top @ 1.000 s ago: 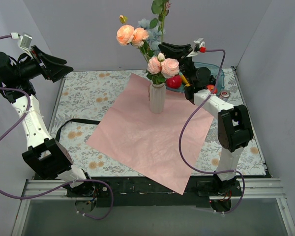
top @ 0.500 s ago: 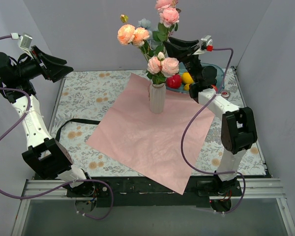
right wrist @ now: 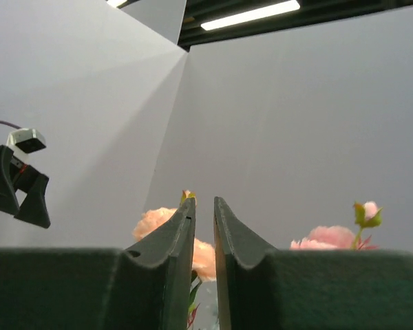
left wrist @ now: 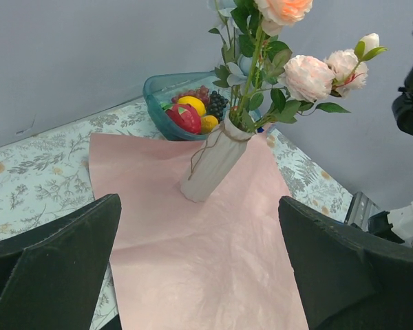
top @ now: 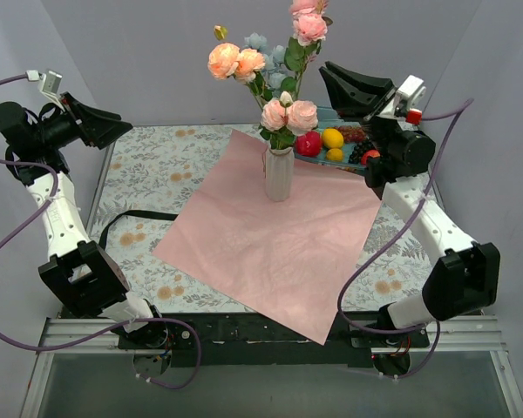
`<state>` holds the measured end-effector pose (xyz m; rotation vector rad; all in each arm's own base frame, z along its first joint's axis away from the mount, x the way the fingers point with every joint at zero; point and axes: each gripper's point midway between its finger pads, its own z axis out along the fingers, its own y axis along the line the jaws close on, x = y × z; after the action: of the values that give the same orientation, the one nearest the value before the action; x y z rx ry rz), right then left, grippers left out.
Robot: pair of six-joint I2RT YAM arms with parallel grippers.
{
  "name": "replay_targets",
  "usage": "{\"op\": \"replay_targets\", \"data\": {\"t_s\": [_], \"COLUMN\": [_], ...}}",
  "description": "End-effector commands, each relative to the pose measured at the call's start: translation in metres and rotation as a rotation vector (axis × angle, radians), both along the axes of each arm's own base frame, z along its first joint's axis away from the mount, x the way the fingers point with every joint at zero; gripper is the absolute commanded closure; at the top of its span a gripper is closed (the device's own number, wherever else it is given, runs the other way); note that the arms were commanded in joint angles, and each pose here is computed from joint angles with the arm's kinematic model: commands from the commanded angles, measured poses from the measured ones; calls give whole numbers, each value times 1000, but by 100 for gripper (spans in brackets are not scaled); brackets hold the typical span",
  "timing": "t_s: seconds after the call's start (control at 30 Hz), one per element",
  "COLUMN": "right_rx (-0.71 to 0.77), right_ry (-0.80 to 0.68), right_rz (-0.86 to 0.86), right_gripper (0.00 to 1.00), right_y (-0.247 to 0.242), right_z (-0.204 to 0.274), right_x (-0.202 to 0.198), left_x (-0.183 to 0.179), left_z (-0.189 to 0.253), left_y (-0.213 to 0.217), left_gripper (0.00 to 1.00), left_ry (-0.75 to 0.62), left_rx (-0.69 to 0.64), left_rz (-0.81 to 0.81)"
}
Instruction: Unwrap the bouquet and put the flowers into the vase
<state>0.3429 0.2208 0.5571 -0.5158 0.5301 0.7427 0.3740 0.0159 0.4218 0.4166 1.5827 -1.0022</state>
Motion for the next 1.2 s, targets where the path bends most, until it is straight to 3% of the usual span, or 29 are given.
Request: {"op": "replay_targets", "data": {"t_s": [0.0, 0.03, 0.1, 0.13, 0.23, 0.5, 0.87, 1.07, 1.17], "right_rx": [-33, -14, -6, -35, -64, -91, -36, -24, -30], "right_ry": [-38, 85, 126, 154, 269, 388, 409, 402, 387], "right_rz": [-135, -188, -194, -172, -124, -54, 99, 211, 223], "right_gripper": [73, 66, 60, 51, 42, 42, 43, 50, 58], "right_y": [-16, -22, -23, -14, 1, 26, 31, 36, 37], "right_z": [22, 14, 12, 1, -19, -56, -67, -65, -60], "right_x": [-11, 11, 22, 34, 63, 117, 145, 144, 139], "left_x": [0, 1, 2, 1, 0, -3, -2, -4, -4], "left_z": [0, -2, -3, -3, -3, -1, 1, -2, -2], "left_y": [0, 0, 1, 0, 0, -1, -1, 0, -1], "left_gripper": [2, 2, 2, 2, 2, 2, 2, 2, 2], "left_ry": [-28, -22, -17, -17, -22, -36, -60, -53, -54], "left_rx": [12, 8, 4, 4, 13, 30, 55, 60, 61], "left_rz": [47, 47, 49, 49, 50, 54, 52, 58, 58]}}
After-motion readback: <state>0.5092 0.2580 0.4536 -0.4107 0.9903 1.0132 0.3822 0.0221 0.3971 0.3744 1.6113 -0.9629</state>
